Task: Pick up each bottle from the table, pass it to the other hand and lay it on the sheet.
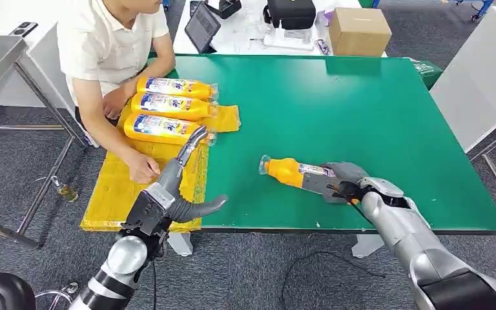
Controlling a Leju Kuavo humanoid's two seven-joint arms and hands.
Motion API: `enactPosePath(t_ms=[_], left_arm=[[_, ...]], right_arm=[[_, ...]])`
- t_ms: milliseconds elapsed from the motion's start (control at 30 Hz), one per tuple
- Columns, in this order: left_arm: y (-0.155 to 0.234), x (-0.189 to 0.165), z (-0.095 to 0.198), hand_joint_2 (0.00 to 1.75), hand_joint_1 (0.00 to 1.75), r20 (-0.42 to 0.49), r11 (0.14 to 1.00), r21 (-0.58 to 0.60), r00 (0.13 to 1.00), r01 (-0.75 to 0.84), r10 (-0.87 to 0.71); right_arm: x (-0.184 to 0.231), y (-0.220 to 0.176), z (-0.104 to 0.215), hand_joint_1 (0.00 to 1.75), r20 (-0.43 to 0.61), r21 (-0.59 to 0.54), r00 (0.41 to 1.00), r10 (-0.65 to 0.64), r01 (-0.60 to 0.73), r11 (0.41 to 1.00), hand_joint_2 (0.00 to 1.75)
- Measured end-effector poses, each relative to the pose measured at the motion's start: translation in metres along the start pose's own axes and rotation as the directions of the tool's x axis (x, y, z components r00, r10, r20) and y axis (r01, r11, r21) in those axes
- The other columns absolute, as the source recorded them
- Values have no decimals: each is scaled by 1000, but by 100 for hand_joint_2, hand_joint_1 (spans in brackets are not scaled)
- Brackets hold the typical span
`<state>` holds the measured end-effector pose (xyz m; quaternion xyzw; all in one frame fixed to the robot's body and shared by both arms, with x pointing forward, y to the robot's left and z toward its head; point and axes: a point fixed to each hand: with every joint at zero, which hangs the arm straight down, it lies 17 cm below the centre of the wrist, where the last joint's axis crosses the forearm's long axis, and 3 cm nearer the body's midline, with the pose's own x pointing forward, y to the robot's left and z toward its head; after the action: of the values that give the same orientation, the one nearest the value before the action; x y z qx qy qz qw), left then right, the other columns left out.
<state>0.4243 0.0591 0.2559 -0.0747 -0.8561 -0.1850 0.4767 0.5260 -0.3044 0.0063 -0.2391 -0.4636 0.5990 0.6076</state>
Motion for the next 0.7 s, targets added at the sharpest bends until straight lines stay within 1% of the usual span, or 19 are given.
enactPosePath(t_ms=[267,433,500,533,633,700], left_arm=[[0,1,0,175,0,1,1000,3,1000,-8,8],[4,2,0,175,0,7,999,27,1000,-25,24],[6,-1,2,175,0,-10,994,61,996,-86,87],[5,-3,5,175,0,-25,986,83,989,-141,144],[3,-15,18,175,0,-70,932,182,942,-313,329],[0,-24,26,175,0,-91,891,234,904,-388,418]], right_arm=[[-1,-1,1,175,9,-11,1000,-5,5,1000,175],[20,-8,2,175,101,-84,991,-89,98,992,175],[37,-10,5,175,165,-131,975,-152,174,976,175],[49,-12,7,175,204,-162,961,-189,223,961,175],[85,-22,17,175,313,-238,906,-284,365,900,175],[103,-28,25,175,376,-260,867,-327,437,861,175]])
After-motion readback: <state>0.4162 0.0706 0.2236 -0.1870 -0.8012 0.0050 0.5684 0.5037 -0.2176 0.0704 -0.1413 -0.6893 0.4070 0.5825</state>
